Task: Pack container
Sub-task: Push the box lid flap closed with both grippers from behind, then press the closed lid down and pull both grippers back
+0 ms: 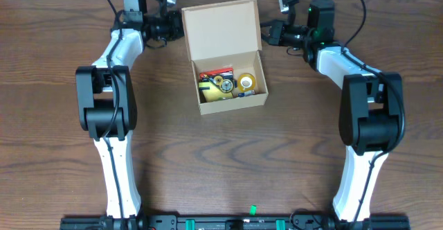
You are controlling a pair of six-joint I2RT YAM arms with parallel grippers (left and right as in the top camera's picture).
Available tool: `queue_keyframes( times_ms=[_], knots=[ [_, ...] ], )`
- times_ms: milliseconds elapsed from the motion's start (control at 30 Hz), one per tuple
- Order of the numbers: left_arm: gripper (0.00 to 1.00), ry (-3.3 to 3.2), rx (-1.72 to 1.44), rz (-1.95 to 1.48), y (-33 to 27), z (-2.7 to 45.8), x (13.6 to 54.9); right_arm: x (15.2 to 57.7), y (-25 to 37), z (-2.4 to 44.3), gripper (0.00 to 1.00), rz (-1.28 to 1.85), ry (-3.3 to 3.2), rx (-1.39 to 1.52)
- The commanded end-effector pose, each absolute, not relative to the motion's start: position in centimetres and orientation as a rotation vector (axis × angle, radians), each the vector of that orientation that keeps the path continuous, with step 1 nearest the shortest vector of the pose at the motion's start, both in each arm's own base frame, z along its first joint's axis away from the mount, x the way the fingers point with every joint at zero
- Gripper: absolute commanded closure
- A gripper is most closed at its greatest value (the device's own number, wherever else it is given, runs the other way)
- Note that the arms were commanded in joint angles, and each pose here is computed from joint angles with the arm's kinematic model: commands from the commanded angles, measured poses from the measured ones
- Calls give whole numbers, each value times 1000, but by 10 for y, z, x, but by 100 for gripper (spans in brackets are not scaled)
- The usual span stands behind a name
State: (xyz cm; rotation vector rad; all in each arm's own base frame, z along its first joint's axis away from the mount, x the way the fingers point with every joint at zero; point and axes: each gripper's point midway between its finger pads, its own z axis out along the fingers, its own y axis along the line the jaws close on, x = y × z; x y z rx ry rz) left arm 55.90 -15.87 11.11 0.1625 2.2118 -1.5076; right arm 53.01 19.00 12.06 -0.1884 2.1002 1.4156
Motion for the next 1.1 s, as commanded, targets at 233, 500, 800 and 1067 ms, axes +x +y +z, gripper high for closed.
queue_keyframes(
  times_ms=[233,500,800,1067],
  knots=[
    [94,1981,427,-1548,-156,216,545,509,196,181,98,1666,1928,-492],
    [94,2046,521,-1464,-162,224,511,474,211,185,98,1890,1938,-581],
    [94,2424,567,-1239,-159,158,466,450,213,128,98,1907,2296,-245],
    [94,2587,640,-1110,-158,135,443,438,194,79,98,1568,2619,-88]
  ],
)
